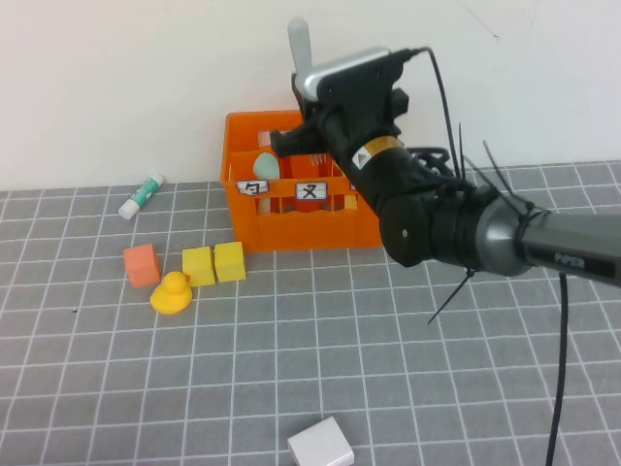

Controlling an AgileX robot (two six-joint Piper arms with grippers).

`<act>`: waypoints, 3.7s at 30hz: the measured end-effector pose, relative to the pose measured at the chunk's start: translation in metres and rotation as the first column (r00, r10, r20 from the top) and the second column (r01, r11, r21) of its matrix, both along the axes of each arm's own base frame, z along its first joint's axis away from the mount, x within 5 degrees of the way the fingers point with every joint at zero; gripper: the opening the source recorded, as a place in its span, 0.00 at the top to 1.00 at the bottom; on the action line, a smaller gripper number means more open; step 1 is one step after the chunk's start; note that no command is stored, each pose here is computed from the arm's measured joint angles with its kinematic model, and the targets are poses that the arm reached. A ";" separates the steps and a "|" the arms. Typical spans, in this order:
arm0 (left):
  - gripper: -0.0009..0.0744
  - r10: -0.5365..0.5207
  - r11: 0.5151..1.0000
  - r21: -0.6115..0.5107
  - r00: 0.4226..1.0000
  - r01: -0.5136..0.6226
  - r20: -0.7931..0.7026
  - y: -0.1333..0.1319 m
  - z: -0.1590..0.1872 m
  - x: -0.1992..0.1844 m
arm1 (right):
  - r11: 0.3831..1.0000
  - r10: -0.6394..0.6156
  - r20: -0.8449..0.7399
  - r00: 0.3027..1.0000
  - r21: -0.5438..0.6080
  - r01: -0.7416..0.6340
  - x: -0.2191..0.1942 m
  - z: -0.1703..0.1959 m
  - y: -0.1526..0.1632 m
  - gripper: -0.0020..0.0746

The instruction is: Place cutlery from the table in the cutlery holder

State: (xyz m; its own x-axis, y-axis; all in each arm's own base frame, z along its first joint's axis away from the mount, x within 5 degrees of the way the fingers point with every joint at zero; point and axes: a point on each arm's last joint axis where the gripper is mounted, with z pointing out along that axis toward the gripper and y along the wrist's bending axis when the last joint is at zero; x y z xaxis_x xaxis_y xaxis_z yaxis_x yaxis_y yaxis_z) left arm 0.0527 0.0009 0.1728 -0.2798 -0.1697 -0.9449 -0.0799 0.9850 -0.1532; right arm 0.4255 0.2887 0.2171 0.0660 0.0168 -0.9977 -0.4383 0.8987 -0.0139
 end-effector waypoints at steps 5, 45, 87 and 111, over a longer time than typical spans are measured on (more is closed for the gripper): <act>0.99 0.000 1.000 0.000 1.000 0.000 0.000 0.000 0.000 0.000 | 1.000 -0.011 -0.012 1.000 -0.004 0.011 0.004 -0.014 -0.001 0.77; 0.99 -0.001 1.000 0.004 1.000 0.001 0.000 0.000 0.000 0.000 | 0.992 0.105 -0.291 0.951 -0.031 -0.119 -0.062 0.046 -0.033 0.85; 0.99 0.000 1.000 0.001 1.000 0.000 0.000 0.000 0.000 0.000 | 0.905 0.148 -0.249 0.957 -0.356 -0.232 -0.304 0.029 -0.201 0.98; 0.99 -0.001 1.000 0.003 1.000 0.001 0.000 0.000 0.000 0.000 | 0.873 0.019 -0.314 0.949 -0.457 -0.169 -0.330 0.024 -0.236 0.98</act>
